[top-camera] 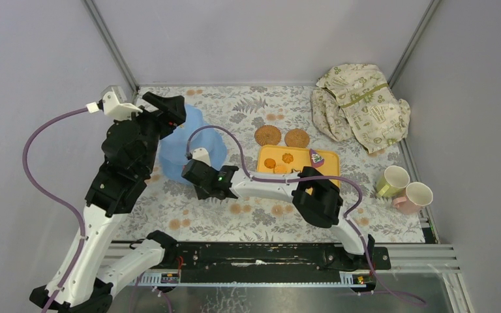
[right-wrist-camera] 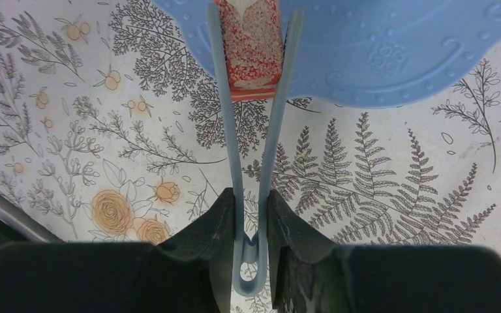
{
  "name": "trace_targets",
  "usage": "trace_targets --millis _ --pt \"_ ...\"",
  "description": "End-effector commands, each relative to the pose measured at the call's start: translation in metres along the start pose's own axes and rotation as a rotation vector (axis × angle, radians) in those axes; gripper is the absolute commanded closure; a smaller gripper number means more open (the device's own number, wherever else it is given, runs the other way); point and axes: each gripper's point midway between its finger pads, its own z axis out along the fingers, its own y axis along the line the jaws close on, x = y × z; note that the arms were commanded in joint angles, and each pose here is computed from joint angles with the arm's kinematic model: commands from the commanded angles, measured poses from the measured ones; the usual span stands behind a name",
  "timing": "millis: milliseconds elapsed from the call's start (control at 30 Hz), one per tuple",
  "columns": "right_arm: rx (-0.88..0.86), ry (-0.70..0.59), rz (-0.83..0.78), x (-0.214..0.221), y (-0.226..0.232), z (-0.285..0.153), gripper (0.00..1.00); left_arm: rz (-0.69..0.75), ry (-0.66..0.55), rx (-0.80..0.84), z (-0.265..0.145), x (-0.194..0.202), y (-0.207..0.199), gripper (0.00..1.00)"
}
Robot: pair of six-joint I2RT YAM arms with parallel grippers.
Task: Serve the afternoon tea
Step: Place the desert on the desert table.
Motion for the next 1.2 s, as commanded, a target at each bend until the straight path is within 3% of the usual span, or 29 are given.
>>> trace_targets --millis 0,633,1067,1167 --pt "-0.057 -0.064 -0.014 -0.021 0.022 0.0 0.95 -0.014 -0.064 0.047 -0.006 -0.024 -0.012 0.11" --pt "-0.078 -0.141 -0.039 -0.037 0.036 0.029 0.94 -0.016 -0.038 0.063 -0.001 -0.006 -0.008 0.11" --pt "-0.042 -0.147 -0.069 -0.037 0.026 0.049 0.81 -0.01 -0.033 0.053 0.0 0.005 0.001 0.11" --pt "-0.044 -0.145 -0.077 -0.037 0.026 0.05 0.72 -0.008 -0.032 0.052 0.0 0.006 0.002 0.11"
